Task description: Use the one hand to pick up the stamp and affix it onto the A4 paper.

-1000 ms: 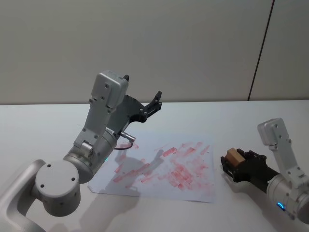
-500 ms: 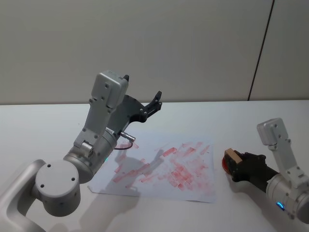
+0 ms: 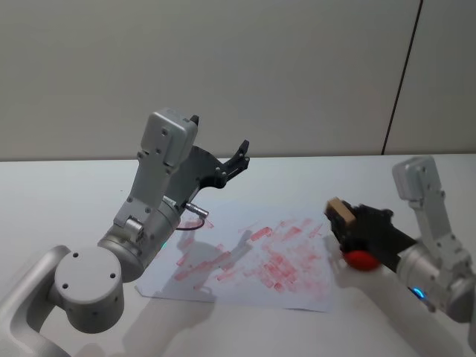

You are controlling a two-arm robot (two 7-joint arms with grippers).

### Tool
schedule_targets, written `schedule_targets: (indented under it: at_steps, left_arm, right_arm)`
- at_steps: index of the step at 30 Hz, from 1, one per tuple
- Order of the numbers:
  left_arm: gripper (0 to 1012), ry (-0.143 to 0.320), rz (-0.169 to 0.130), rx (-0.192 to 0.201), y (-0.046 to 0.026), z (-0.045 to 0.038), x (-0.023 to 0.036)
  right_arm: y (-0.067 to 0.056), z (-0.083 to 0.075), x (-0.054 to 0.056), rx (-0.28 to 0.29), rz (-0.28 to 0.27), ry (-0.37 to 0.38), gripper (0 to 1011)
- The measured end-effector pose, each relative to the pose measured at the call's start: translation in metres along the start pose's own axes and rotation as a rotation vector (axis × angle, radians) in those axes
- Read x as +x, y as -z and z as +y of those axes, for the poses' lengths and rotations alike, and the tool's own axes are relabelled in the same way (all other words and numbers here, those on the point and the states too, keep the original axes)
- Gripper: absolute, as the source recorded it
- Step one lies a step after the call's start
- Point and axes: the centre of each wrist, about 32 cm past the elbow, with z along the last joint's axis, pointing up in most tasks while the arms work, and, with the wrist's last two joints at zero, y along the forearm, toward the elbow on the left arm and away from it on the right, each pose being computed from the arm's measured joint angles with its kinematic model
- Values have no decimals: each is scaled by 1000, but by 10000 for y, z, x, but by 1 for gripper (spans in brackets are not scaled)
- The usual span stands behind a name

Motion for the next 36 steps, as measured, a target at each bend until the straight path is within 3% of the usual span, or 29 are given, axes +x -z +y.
schedule_targets:
  at_steps: [7,12,22,36]
  left_arm:
    - [1001,0,0,0,0,0,0]
    - [1002,0,0,0,0,0,0]
    - [1001,0,0,0,0,0,0]
    - [1001,0,0,0,0,0,0]
  right_arm:
    - [-170,154,-88,59,15,-88,219]
    - [-222,263,-142,50,26,-138,219]
    - [-204,484,-230,-48,16,-221,219]
    - [-60,584,-275,-153,4,-254,219]
